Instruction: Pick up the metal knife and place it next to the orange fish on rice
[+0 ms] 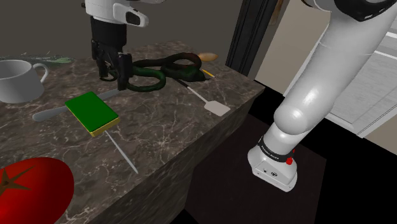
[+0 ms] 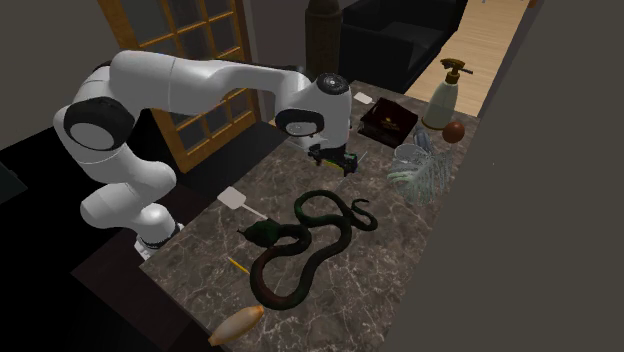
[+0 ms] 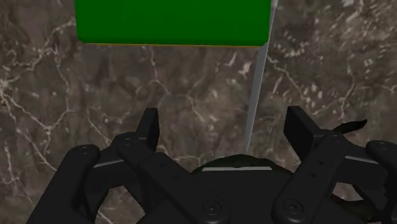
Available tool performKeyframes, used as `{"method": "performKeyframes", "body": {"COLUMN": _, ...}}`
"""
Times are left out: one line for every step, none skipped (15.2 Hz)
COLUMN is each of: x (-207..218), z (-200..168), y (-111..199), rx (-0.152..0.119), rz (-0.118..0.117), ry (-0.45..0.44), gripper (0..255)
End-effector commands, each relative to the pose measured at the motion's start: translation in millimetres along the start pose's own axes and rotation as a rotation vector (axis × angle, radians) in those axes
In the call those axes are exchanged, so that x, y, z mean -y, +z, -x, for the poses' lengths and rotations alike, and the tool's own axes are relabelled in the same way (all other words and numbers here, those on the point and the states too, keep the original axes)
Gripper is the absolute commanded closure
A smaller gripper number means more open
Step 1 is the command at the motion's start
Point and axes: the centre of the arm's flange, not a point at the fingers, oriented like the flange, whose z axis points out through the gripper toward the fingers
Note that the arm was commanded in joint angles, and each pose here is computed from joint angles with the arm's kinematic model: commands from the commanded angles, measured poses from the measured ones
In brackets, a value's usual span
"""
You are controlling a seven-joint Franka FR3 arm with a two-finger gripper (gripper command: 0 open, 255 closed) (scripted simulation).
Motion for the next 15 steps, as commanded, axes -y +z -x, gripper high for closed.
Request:
{"method": "performKeyframes", "body": {"x": 25, "z": 8, "y": 12, "rx": 0.016, "rz": 0.004, "ry": 0.092, "gripper": 0}}
{"method": "performKeyframes", "body": {"x": 37, "z": 11, "y": 17, "rx": 0.023, "rz": 0.007, "ry": 0.133, "gripper": 0}}
{"method": "performKeyframes", "body": {"x": 39, "z": 12, "y": 18, "rx": 0.025, "rz": 0.007, "ry": 0.141, "gripper": 0}}
{"method": "performKeyframes", "body": {"x": 39, "z": 12, "y": 23, "rx": 0.025, "rz": 0.007, "ry": 0.141, "gripper": 0}}
{"method": "performKeyframes", "body": {"x": 39, "z": 12, "y": 28, "rx": 0.025, "rz": 0.007, "ry": 0.141, "gripper": 0}}
{"method": "performKeyframes", "body": {"x": 39, "z": 12, "y": 33, "rx": 0.025, "rz": 0.007, "ry": 0.141, "gripper": 0}}
{"method": "performKeyframes", "body": {"x": 39, "z": 12, "y": 39, "rx": 0.025, "rz": 0.007, "ry": 0.141, "gripper": 0}}
{"method": "performKeyframes", "body": {"x": 39, "z": 12, "y": 44, "rx": 0.025, "rz": 0.007, "ry": 0.141, "gripper": 0}}
{"method": "performKeyframes", "body": {"x": 39, "z": 12, "y": 49, "rx": 0.025, "rz": 0.007, "ry": 0.141, "gripper": 0}}
{"method": "performKeyframes", "body": {"x": 39, "z": 13, "y": 58, "rx": 0.025, "rz": 0.007, "ry": 0.141, "gripper": 0}}
{"method": "performKeyframes", "body": {"x": 39, "z": 13, "y": 58, "rx": 0.025, "rz": 0.007, "ry": 0.141, "gripper": 0}}
{"method": "performKeyframes", "body": {"x": 39, "z": 13, "y": 58, "rx": 0.025, "rz": 0.007, "ry": 0.141, "gripper": 0}}
{"method": "performKeyframes", "body": {"x": 39, "z": 13, "y": 58, "rx": 0.025, "rz": 0.007, "ry": 0.141, "gripper": 0}}
{"method": "performKeyframes", "body": {"x": 39, "z": 13, "y": 58, "rx": 0.025, "rz": 0.007, "ry": 0.141, "gripper": 0}}
{"method": "performKeyframes", "body": {"x": 39, "z": 13, "y": 58, "rx": 0.025, "rz": 0.007, "ry": 0.141, "gripper": 0}}
